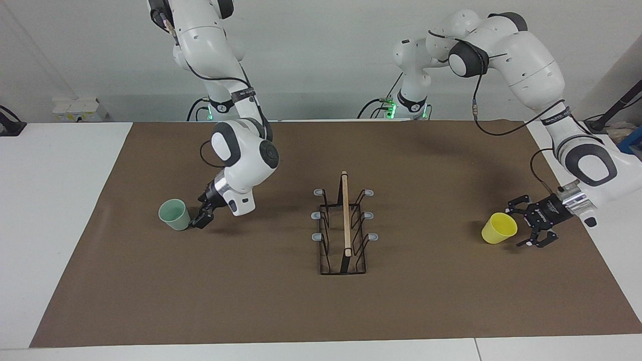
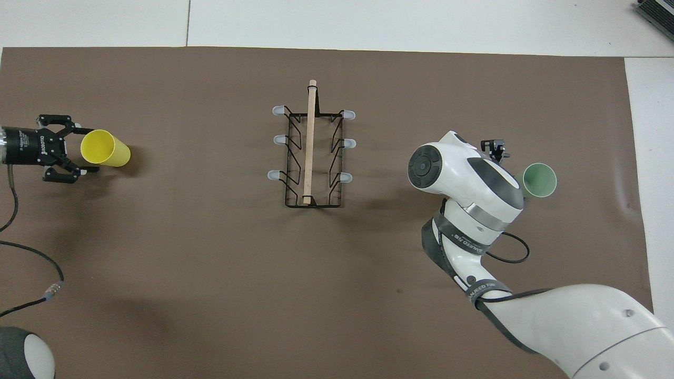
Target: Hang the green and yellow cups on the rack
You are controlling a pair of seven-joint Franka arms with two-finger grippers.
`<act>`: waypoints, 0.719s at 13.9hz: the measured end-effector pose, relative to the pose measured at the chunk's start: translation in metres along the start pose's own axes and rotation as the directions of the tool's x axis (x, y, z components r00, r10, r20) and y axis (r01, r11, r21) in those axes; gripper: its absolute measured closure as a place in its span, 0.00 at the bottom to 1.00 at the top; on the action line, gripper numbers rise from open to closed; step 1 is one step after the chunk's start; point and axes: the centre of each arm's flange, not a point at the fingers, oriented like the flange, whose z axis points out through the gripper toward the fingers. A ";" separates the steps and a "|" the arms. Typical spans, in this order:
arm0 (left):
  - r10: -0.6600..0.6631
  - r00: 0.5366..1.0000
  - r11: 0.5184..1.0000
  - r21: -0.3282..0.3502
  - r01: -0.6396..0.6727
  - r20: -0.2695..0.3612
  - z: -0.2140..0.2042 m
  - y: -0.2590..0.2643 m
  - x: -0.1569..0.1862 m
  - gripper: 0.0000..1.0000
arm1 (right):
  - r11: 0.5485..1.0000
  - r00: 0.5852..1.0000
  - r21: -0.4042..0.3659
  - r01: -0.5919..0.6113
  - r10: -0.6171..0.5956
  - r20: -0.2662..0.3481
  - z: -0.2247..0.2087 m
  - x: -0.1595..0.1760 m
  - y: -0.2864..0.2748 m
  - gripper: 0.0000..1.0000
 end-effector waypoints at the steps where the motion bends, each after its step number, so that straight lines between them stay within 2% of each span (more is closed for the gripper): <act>1: -0.031 0.999 0.999 -0.032 0.033 0.037 0.002 -0.006 0.004 0.00 | 1.000 1.000 -0.006 0.002 -0.002 0.002 0.004 0.004 0.000 0.00; 4: -0.111 0.986 0.988 -0.096 0.124 0.125 0.015 -0.024 0.013 0.00 | 0.998 0.998 -0.001 -0.055 0.055 0.007 0.012 0.005 0.000 0.00; 10: -0.152 0.972 0.970 -0.161 0.182 0.182 0.037 -0.030 0.002 0.00 | 0.998 0.998 0.024 -0.061 0.060 0.016 0.034 0.000 -0.008 0.00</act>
